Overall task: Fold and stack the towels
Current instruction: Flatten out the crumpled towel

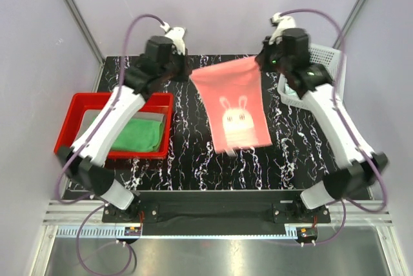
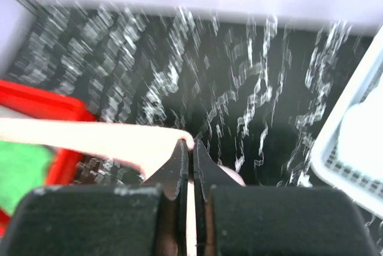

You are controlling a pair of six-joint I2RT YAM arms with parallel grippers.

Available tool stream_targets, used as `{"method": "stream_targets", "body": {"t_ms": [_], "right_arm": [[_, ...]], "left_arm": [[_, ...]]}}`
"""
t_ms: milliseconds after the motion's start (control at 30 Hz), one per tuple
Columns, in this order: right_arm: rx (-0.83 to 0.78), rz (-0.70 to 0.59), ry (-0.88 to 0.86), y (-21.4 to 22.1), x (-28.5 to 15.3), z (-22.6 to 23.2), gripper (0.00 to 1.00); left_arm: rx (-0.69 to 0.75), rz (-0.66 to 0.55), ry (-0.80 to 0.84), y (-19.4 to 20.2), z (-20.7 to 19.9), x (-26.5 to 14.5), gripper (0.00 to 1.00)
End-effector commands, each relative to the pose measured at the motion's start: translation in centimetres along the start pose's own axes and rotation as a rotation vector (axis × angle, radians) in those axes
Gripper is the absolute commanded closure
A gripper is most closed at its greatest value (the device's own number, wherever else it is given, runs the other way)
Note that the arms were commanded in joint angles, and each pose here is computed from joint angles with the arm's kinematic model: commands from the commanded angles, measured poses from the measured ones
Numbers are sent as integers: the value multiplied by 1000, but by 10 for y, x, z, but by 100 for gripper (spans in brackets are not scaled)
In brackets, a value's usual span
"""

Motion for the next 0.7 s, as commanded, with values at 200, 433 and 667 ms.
{"method": "stream_targets", "body": {"t_ms": [200, 433, 667], "right_arm": [[-117, -460, -227, -19, -203, 16, 100], [-98, -509, -304, 0, -249, 20, 100], [-138, -567, -237, -15, -231, 13, 100]], "left_arm": [[160, -320, 478, -36, -71, -163, 100], [175, -348, 621, -22, -91, -216, 100], [160, -317, 490, -31, -82, -192, 100]]}}
Point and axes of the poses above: each gripper's point midway between its finger pads, its own x axis out along the fingers, its own z axis along the line the jaws close on, y = z × x, the point moved 5 cm from there along -x, back along the fingers
